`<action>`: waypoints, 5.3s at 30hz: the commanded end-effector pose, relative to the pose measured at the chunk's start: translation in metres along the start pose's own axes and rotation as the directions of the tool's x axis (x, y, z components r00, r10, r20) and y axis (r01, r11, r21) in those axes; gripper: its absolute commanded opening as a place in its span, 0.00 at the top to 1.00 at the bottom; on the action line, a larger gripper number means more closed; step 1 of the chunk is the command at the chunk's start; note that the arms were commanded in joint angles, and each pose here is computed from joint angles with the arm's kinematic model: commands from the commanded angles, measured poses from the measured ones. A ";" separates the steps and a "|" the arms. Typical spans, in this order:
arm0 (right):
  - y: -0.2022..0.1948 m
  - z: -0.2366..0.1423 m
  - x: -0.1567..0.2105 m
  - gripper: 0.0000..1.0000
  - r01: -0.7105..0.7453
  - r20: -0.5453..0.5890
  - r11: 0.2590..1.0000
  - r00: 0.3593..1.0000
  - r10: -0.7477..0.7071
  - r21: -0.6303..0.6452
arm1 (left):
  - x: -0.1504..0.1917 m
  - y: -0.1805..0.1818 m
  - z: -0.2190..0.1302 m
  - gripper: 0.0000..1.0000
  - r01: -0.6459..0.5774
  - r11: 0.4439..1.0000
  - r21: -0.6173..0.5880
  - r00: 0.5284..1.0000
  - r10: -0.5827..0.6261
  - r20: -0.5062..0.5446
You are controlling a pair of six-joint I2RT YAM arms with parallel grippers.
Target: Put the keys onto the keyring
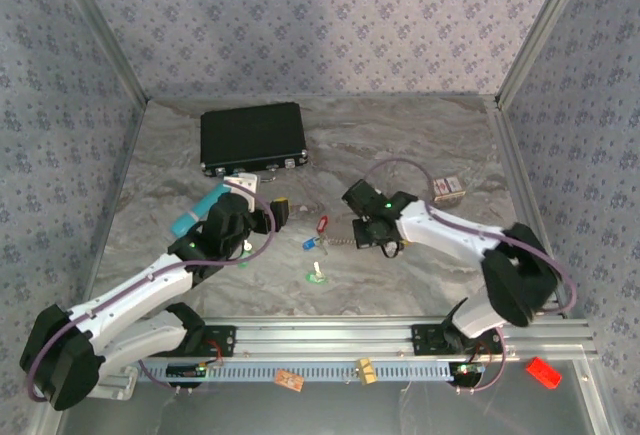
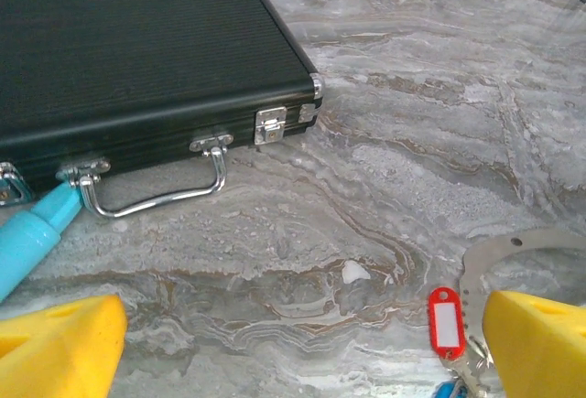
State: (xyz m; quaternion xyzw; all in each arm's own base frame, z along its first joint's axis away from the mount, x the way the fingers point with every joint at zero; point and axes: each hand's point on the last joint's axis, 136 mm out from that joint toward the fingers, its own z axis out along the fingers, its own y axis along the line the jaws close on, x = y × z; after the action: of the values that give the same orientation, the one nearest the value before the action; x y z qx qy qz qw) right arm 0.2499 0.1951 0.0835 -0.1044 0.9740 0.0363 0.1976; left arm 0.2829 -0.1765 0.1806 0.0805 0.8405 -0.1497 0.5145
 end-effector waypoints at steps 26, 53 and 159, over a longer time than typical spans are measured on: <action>0.072 -0.097 -0.123 1.00 0.745 0.714 0.536 0.618 -0.329 -0.398 | -0.061 -0.100 0.035 0.47 -0.624 0.637 0.453 0.779 0.551 0.298; 0.106 -0.079 -0.110 1.00 0.863 0.725 0.309 0.504 -0.470 -0.400 | -0.003 -0.116 0.043 0.75 -0.634 0.378 0.675 0.730 0.581 0.361; 0.140 -0.042 -0.083 0.78 0.807 0.859 0.589 0.267 -0.437 0.049 | 0.028 -0.094 0.020 1.00 0.755 0.351 -0.554 -0.112 -0.764 -0.636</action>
State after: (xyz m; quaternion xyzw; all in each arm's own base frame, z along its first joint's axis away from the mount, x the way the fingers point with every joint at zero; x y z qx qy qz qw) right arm 0.2741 0.3355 0.1456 -0.5076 0.6214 0.1927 0.5648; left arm 0.2640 -0.2697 0.1591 -0.3435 0.8647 -0.3441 -0.1259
